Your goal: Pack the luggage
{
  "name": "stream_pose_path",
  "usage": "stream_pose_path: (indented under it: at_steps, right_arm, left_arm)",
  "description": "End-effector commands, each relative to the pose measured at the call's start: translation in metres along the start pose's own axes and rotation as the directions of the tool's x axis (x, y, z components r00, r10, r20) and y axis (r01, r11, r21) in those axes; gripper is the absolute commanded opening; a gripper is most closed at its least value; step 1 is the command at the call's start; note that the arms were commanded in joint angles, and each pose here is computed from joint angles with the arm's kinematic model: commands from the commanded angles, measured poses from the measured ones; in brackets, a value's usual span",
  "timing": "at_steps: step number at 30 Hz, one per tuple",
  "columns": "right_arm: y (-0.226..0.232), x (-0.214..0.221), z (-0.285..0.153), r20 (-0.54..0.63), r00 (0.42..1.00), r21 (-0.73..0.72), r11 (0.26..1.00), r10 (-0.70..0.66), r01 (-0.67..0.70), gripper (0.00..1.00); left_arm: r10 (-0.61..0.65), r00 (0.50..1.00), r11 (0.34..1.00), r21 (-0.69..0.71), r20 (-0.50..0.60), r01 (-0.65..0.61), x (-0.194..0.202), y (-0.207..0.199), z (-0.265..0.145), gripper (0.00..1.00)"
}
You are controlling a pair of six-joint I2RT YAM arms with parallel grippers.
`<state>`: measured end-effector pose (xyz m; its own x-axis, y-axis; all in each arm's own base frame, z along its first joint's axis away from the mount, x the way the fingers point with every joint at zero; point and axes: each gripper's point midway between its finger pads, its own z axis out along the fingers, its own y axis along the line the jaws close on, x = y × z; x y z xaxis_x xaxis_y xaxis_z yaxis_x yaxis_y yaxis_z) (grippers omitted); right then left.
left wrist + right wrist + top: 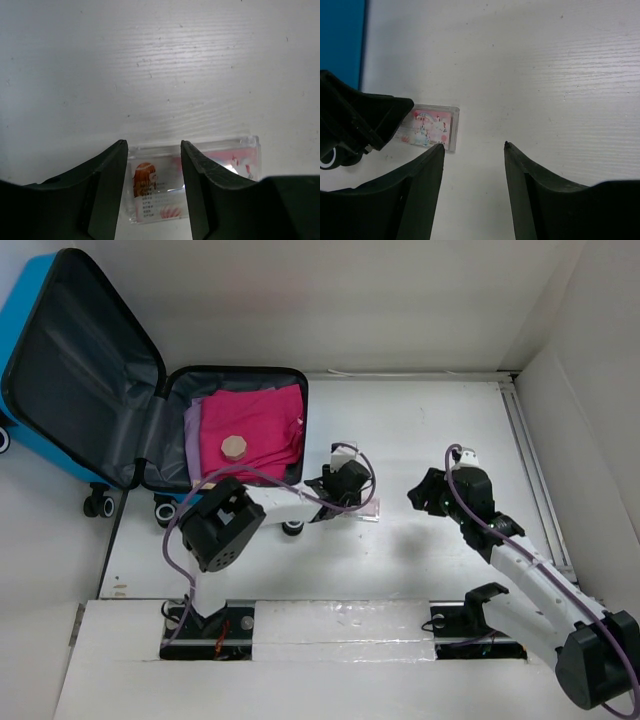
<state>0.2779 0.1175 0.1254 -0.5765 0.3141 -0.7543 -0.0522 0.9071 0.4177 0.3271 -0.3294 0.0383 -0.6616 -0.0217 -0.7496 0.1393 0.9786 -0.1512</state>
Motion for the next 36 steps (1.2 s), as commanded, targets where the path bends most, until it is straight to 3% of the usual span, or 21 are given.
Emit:
stream_pose_path:
  at_steps: [1, 6, 15, 17, 18, 19, 20, 22, 24, 28, 33, 36]
  right_arm:
    - [0.018, -0.023, -0.004, 0.075, 0.997, -0.058, 0.998, -0.009, 0.013, 0.57]
    - [0.016, -0.019, -0.001, 0.067, 0.998, -0.054, 0.998, -0.010, 0.013, 0.57]
    - [0.018, -0.021, -0.003, 0.077, 0.997, -0.059, 0.998, -0.009, 0.014, 0.57]
    - [0.022, -0.019, -0.004, 0.068, 0.998, -0.075, 0.997, -0.014, 0.019, 0.61]
    - [0.022, -0.019, -0.004, 0.068, 0.998, -0.075, 0.997, -0.014, 0.019, 0.67]
    - [0.026, -0.022, -0.005, 0.074, 0.997, -0.086, 0.996, -0.028, 0.034, 0.74]
    - [0.026, -0.022, -0.005, 0.074, 0.997, -0.086, 0.996, -0.028, 0.034, 0.84]
    - [0.028, -0.026, -0.006, 0.082, 0.996, -0.091, 0.995, -0.027, 0.035, 0.89]
    - [0.027, -0.024, -0.004, 0.074, 0.997, -0.087, 0.996, -0.028, 0.034, 0.89]
    - [0.034, -0.035, -0.006, 0.102, 0.994, -0.102, 0.994, -0.025, 0.036, 0.89]
    - [0.030, -0.039, -0.013, 0.115, 0.993, -0.076, 0.996, -0.033, 0.042, 0.98]
    - [0.025, -0.048, -0.023, 0.143, 0.988, -0.041, 0.998, -0.051, 0.057, 1.00]
  left_arm:
    - [-0.027, 0.999, 0.997, 0.080, 0.030, 0.024, -0.016, -0.005, -0.029, 0.43]
    - [-0.004, 1.000, 0.990, 0.138, 0.004, 0.004, 0.001, 0.000, -0.039, 0.46]
    - [-0.030, 0.999, 0.985, 0.170, 0.040, 0.023, -0.015, 0.003, -0.064, 0.46]
    - [0.034, 0.998, 0.980, 0.196, 0.053, -0.044, -0.019, -0.001, -0.065, 0.61]
    - [0.061, 0.996, 0.973, 0.220, 0.068, -0.075, -0.023, -0.007, -0.067, 0.76]
    - [0.108, 0.993, 0.956, 0.270, 0.050, -0.118, -0.019, -0.015, -0.068, 0.80]
    - [0.172, 0.982, 0.936, 0.298, 0.076, -0.187, -0.022, -0.024, -0.073, 0.82]
    - [0.267, 0.959, 0.899, 0.335, 0.094, -0.283, -0.013, -0.034, -0.079, 0.85]
    - [0.342, 0.927, 0.853, 0.363, 0.153, -0.374, -0.017, -0.042, -0.077, 0.85]
    - [0.481, 0.863, 0.759, 0.419, 0.157, -0.499, 0.002, -0.053, -0.062, 0.85]
    - [0.560, 0.812, 0.709, 0.412, 0.163, -0.572, 0.000, -0.061, -0.049, 0.87]
    - [0.575, 0.809, 0.698, 0.444, 0.120, -0.562, 0.006, -0.057, -0.037, 0.89]
